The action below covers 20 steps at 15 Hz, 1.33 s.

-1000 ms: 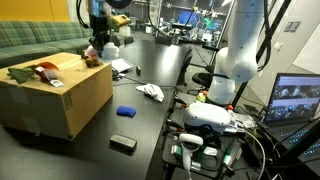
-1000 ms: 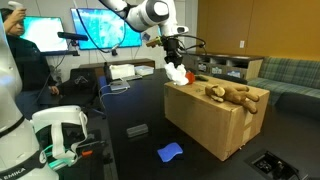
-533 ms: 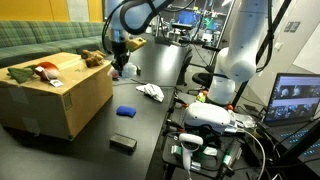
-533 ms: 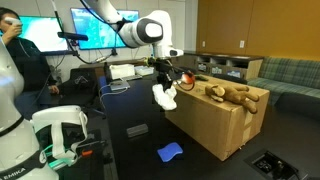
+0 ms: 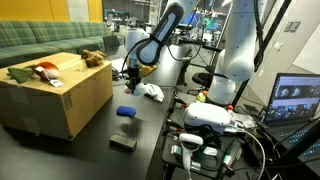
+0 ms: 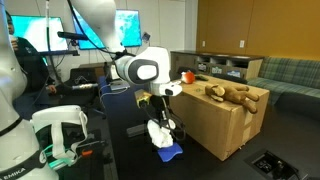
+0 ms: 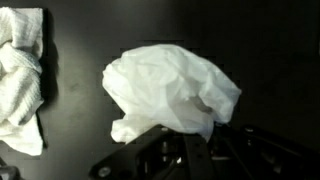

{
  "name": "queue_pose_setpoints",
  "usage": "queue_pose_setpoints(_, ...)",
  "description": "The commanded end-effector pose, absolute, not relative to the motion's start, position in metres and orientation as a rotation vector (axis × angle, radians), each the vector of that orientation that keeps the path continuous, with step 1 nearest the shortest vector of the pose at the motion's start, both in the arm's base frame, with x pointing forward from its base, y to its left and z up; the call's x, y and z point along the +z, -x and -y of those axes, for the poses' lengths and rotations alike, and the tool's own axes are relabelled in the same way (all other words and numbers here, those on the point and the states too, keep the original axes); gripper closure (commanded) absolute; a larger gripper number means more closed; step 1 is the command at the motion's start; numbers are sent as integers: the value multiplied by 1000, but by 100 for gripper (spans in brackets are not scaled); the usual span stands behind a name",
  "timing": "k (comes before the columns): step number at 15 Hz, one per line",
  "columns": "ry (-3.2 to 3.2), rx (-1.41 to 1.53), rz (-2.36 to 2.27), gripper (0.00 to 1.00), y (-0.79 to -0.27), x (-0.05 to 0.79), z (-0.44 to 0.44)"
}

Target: Pick up all the objects from the box and put them on the table, then pick up all the the objects on the table and put them on the box

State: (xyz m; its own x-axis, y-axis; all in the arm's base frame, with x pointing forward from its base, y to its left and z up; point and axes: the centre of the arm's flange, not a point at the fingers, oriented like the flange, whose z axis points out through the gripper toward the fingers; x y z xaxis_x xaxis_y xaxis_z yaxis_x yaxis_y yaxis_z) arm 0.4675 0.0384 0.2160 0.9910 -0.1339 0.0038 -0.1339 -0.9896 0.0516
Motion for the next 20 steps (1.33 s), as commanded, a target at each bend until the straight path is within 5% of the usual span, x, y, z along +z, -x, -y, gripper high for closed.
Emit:
queue_pose_setpoints(1,-3089,51,265,98,-469,167,-7)
queue_pose_setpoints(10,-3016,41,400,97,-463,85,30)
queue_pose_setpoints(12,-3007,39,405,67,-465,79,32)
queue_pose_setpoints(20,-3007,160,256,9,-476,103,-10)
